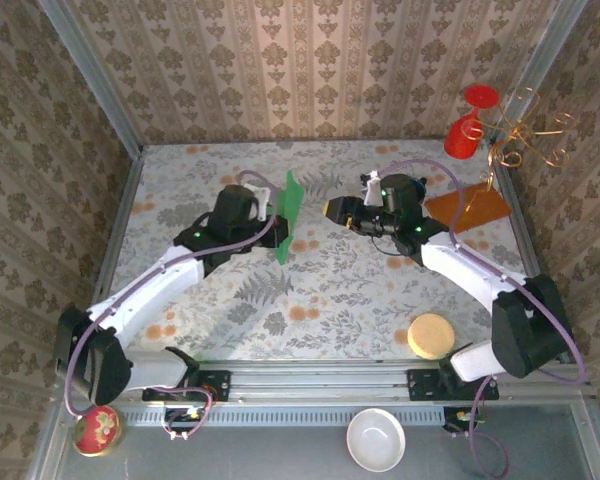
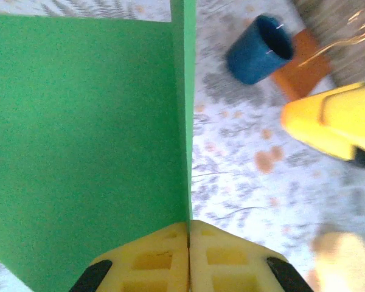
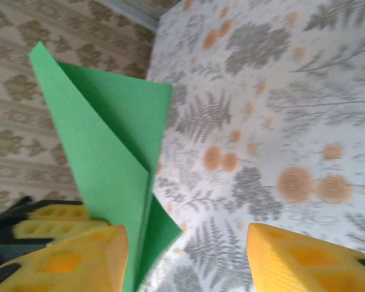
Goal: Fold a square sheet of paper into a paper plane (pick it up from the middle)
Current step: Turn over the paper at the center of the table.
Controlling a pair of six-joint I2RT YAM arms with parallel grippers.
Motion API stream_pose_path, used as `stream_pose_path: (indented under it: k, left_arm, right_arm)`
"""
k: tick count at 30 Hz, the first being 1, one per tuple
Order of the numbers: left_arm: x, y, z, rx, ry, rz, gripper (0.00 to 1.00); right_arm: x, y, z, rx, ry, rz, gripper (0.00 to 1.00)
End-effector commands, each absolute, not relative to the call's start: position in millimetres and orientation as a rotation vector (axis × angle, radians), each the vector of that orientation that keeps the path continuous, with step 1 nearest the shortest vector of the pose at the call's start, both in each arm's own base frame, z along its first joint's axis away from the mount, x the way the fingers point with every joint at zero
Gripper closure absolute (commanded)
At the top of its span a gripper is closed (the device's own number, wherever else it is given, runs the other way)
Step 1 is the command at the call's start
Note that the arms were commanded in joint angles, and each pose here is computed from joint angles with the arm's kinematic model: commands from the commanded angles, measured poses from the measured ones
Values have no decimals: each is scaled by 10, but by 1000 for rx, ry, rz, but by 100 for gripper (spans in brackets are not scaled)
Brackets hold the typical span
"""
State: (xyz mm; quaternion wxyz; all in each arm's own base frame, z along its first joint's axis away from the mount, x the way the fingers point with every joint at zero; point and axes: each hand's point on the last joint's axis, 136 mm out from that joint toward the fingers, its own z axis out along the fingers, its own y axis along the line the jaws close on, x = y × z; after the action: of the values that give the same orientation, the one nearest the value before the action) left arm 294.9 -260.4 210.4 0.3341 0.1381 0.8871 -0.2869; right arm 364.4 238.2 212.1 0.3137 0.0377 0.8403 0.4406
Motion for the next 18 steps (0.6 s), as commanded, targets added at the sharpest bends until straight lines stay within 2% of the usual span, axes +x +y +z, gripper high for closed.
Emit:
stream_pose_path:
  k: [1, 10, 15, 18]
  left_arm:
    - [2967, -2080, 1625, 506, 2484, -114, 92]
    - [3253, -1892, 1291, 658, 2477, 679, 92]
    - [3317, -1873, 984, 731, 2482, 960, 92]
    - [3326, -1934, 805, 780, 2480, 1027, 92]
  right_arm:
    - [3612, 2020, 1994, 131, 2261, 890, 43]
    - [3579, 1578, 1880, 273, 2260, 749, 42]
    - [3593, 1419, 1839, 309, 2278, 722, 42]
    - [3599, 1388, 1814, 322, 2282, 723, 42]
